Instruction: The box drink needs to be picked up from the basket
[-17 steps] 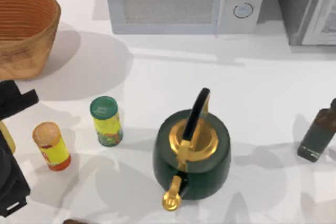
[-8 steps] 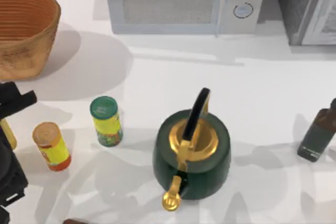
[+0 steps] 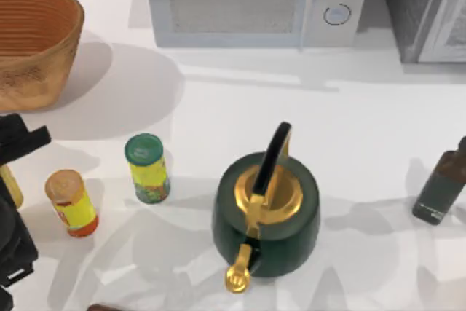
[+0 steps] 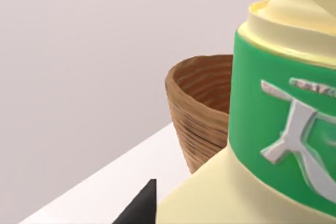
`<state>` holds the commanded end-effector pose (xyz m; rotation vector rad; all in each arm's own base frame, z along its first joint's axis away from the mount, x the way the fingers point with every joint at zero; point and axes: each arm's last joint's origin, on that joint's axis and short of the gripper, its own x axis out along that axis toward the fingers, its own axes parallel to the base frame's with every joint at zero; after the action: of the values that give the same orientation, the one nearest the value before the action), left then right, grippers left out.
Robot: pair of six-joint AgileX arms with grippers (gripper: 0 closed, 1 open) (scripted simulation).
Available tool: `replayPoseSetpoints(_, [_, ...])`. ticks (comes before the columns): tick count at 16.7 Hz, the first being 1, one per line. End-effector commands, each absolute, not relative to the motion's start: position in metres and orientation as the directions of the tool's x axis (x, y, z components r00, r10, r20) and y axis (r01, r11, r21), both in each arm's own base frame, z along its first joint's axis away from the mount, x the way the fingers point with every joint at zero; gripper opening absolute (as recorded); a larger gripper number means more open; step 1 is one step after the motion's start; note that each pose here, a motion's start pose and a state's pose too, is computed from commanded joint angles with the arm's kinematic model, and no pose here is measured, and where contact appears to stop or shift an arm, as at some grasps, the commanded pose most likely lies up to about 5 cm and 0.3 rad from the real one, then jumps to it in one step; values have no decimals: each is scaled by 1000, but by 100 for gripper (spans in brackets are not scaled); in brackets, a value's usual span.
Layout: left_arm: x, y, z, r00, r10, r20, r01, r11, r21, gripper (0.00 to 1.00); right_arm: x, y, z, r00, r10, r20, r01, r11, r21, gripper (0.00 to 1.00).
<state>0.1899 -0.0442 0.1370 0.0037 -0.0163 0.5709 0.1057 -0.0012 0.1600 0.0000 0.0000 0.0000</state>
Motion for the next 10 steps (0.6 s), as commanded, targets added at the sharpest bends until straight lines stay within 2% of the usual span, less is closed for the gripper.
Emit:
replayPoseSetpoints(9, [190, -44, 137, 841, 540, 16, -540, 841, -1, 98, 106, -1, 160, 1000, 0, 0, 0, 1000, 0, 100])
replayPoseSetpoints(10, [190, -44, 137, 841, 540, 16, -540, 841, -1, 100, 106, -1, 160, 1000, 0, 0, 0, 1000, 0, 100])
